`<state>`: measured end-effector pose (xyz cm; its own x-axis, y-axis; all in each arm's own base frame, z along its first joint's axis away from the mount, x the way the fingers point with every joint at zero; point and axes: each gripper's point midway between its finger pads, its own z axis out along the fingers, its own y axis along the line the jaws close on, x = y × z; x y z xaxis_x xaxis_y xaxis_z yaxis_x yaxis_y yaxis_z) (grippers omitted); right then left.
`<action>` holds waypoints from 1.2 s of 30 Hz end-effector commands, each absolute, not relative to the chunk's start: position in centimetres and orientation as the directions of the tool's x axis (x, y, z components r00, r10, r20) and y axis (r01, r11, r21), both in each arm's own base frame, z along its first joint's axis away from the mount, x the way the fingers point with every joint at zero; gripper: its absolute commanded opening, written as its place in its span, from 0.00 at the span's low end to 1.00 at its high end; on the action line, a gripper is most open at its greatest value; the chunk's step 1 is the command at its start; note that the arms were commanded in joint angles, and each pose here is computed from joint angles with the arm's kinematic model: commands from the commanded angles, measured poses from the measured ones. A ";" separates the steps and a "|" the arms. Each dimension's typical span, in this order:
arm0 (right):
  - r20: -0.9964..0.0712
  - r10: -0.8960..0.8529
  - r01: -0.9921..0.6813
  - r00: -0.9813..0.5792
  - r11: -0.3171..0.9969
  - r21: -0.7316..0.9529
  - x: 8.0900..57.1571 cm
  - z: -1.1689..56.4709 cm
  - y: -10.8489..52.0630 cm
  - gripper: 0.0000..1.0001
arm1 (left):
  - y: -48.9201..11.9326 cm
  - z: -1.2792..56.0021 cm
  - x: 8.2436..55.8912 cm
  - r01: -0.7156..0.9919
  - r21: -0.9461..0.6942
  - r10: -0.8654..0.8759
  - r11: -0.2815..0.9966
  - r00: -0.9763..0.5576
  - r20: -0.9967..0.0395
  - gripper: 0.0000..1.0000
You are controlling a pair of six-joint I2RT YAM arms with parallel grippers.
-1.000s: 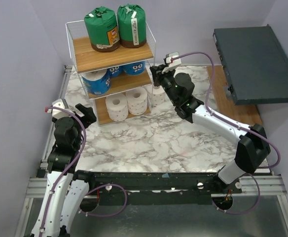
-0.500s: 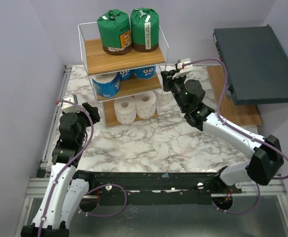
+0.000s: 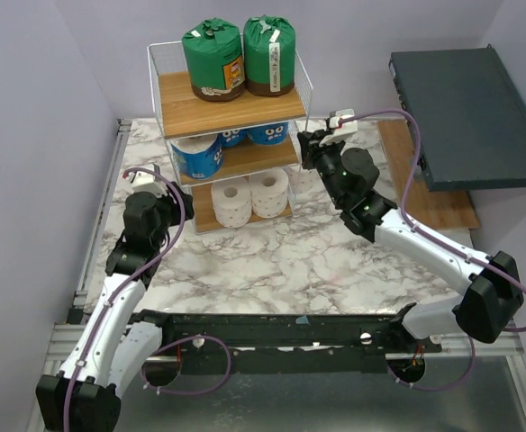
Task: Place and organize the paper towels onto the shelf
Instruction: Adjust the shelf at the center of the board.
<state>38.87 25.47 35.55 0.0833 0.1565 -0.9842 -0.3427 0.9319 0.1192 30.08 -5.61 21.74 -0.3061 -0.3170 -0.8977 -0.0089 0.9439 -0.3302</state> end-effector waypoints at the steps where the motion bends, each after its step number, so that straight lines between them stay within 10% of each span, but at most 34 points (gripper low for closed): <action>1: -0.949 0.280 -0.278 0.143 0.932 0.233 38.5 38.6 22.9 0.01 | -4.8 22.3 31.4 -0.068 -0.335 -0.340 0.940 -0.267 -0.902 0.56; 15: -0.957 0.264 -0.260 0.117 0.939 0.227 39.1 36.0 23.1 0.01 | -4.0 21.8 35.2 -0.146 -0.396 -0.416 0.907 -0.155 -0.896 0.39; 30: -0.970 0.224 -0.260 0.098 0.946 0.192 39.1 35.9 23.2 0.02 | -4.3 21.6 34.0 -0.171 -0.458 -0.483 0.873 -0.157 -0.862 0.47; 36: -0.970 0.238 -0.281 0.051 0.935 0.215 37.6 36.7 22.6 0.41 | -4.1 22.3 32.3 -0.170 -0.474 -0.498 0.864 -0.154 -0.853 0.59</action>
